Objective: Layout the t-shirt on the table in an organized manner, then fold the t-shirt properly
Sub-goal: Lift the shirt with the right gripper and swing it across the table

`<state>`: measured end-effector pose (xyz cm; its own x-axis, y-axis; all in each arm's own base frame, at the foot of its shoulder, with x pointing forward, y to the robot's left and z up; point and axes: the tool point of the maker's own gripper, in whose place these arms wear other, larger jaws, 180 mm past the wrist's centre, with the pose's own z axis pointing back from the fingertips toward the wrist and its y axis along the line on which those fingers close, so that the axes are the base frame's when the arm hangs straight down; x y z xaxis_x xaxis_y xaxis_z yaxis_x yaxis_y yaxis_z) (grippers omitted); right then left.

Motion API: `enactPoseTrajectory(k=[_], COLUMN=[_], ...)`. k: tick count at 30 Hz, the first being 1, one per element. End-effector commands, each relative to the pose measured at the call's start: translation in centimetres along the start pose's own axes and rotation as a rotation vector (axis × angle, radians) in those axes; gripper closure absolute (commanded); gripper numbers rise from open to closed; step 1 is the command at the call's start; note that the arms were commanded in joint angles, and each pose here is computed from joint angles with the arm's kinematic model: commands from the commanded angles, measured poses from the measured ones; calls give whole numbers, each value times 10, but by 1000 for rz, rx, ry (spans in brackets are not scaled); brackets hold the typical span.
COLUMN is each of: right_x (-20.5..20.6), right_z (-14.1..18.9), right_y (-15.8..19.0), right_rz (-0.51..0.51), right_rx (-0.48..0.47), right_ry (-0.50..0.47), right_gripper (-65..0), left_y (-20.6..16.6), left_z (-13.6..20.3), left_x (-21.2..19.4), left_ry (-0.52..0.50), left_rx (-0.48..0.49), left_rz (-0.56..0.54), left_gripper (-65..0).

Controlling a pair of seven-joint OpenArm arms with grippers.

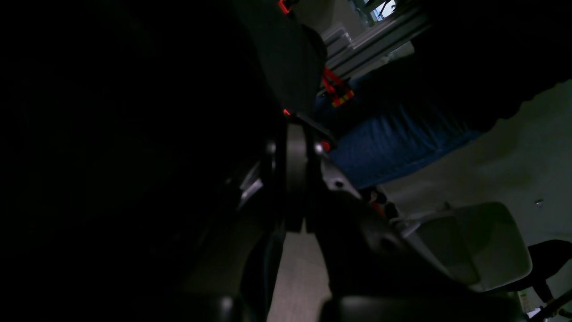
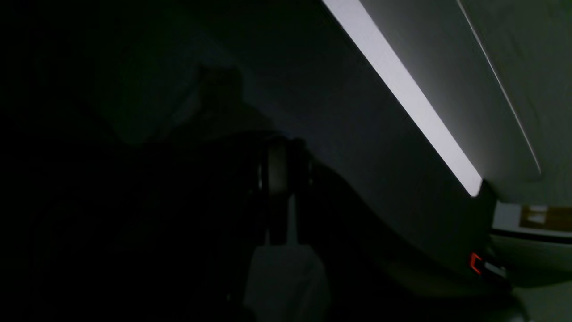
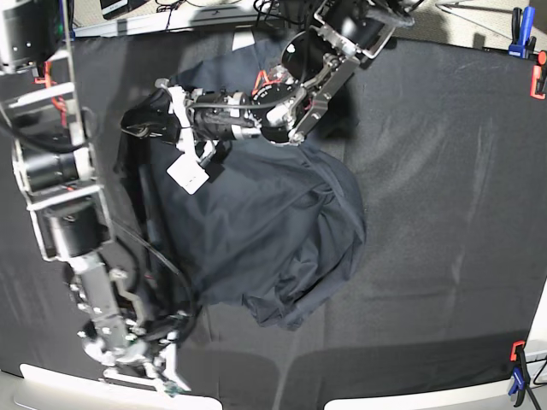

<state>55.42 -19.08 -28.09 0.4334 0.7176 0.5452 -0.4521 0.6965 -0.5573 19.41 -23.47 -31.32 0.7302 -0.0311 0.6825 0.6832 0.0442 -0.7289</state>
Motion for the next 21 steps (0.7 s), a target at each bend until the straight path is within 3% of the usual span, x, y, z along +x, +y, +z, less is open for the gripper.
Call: enactPoseTrajectory(k=[1, 4, 5, 7, 9, 15, 19, 21], right_x=[27, 26, 26, 25, 25, 22, 13, 6], right_z=[10, 10, 10, 10, 10, 12, 24, 33], right_y=[-28, -30, -30, -30, -30, -37, -84, -106], right_rz=[-14, -14, -14, -14, -14, -19, -50, -67], right_rx=[-63, -67, -67, -68, -68, -81, -282, -337], right_ry=[-71, -68, -67, -67, -67, -27, 38, 59], right_gripper=[0, 0, -16, -131, -209, -226, -226, -226], left_y=[-14, -14, -14, -16, -19, -22, -21, -21], left_z=[-7, -7, -7, -7, -7, -7, -6, -6], left_x=[19, 19, 19, 18, 16, 9, 9, 8], left_ry=[-49, -49, -50, -42, -31, 5, 12, 14], left_rx=[-50, -50, -51, -60, -79, -94, -92, -92], left_rz=[-22, -22, -21, -11, 13, 28, 27, 28], left_gripper=[0, 0, -50, -208, -299, -305, -305, -305])
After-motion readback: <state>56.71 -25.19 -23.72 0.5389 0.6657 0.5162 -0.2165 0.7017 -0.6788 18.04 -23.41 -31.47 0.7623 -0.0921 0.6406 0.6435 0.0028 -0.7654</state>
